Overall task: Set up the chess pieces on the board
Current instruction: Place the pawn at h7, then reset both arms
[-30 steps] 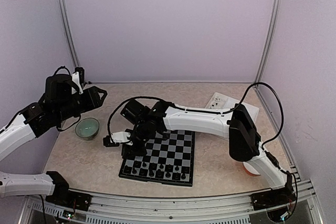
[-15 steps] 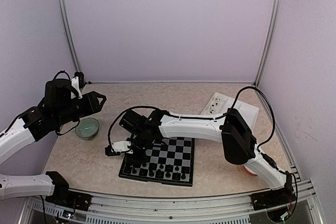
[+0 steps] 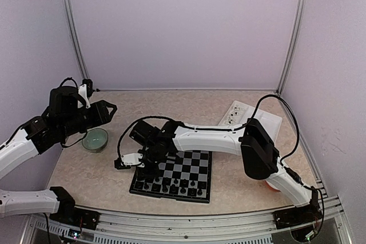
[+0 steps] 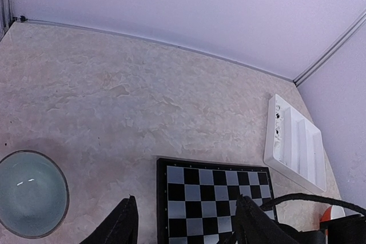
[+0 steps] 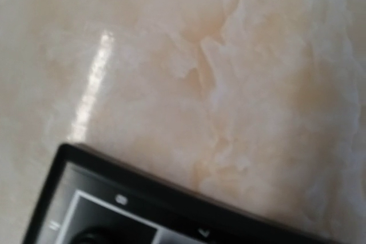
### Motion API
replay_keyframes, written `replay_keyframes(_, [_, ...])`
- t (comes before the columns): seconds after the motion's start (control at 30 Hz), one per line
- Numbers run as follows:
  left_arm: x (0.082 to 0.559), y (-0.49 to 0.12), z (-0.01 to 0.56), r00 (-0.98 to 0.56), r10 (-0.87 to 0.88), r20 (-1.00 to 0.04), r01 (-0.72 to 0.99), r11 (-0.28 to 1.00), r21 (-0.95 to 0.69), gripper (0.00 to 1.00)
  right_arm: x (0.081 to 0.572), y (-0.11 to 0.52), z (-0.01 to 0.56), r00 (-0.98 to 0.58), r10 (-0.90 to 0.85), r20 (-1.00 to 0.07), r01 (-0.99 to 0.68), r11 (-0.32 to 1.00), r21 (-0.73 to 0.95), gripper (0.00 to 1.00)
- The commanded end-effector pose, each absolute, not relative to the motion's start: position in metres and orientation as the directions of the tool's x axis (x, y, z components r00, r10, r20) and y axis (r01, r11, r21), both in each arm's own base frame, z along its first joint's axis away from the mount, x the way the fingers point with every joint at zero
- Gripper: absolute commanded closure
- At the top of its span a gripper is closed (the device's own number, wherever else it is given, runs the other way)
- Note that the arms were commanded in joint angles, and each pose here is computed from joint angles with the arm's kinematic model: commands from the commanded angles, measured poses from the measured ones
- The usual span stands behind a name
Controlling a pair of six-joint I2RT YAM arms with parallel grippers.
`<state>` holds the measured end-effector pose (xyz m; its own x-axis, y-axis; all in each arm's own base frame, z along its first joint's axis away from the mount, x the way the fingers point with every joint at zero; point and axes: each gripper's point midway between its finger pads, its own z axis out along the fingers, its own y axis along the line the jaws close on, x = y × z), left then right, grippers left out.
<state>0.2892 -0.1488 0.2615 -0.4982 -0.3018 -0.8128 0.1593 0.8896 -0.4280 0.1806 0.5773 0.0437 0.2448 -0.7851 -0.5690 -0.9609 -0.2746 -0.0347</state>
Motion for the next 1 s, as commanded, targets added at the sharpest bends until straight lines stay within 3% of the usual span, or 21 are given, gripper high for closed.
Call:
replay_keyframes(0.0, [0.290, -0.149, 0.260, -0.495, -0.313, -0.810, 0.162, 0.883, -0.441, 0.42, 0.185, 0.564, 0.029, 0.224, -0.826, -0.517, -0.969, -0.248, -0.023, 0.75])
replay_keyframes(0.3, [0.293, -0.150, 0.262, -0.490, -0.304, -0.817, 0.169, 0.886, -0.431, 0.42, 0.196, 0.571, 0.087, 0.251, -0.777, -0.577, -0.967, -0.225, -0.117, 0.62])
replay_keyframes(0.67, [0.308, -0.162, 0.276, -0.480, -0.242, -0.843, 0.208, 0.902, -0.378, 0.42, 0.203, 0.561, 0.198, 0.267, -0.680, -0.683, -0.964, -0.187, -0.190, 0.59])
replay_keyframes(0.77, [0.315, -0.167, 0.276, -0.485, -0.215, -0.848, 0.218, 0.909, -0.355, 0.42, 0.231, 0.533, 0.225, 0.223, -0.683, -0.696, -0.971, -0.089, -0.224, 0.59])
replay_keyframes(0.9, [0.326, -0.176, 0.282, -0.478, -0.173, -0.861, 0.249, 0.914, -0.322, 0.42, 0.296, 0.473, 0.258, 0.110, -0.685, -0.721, -0.947, 0.148, -0.285, 0.60])
replay_keyframes(0.93, [0.330, -0.178, 0.282, -0.479, -0.161, -0.863, 0.252, 0.917, -0.310, 0.42, 0.313, 0.453, 0.262, 0.073, -0.688, -0.722, -0.931, 0.213, -0.297, 0.57])
replay_keyframes(0.97, [0.332, -0.179, 0.284, -0.473, -0.151, -0.868, 0.256, 0.919, -0.299, 0.42, 0.335, 0.430, 0.265, 0.022, -0.687, -0.727, -0.904, 0.297, -0.308, 0.47])
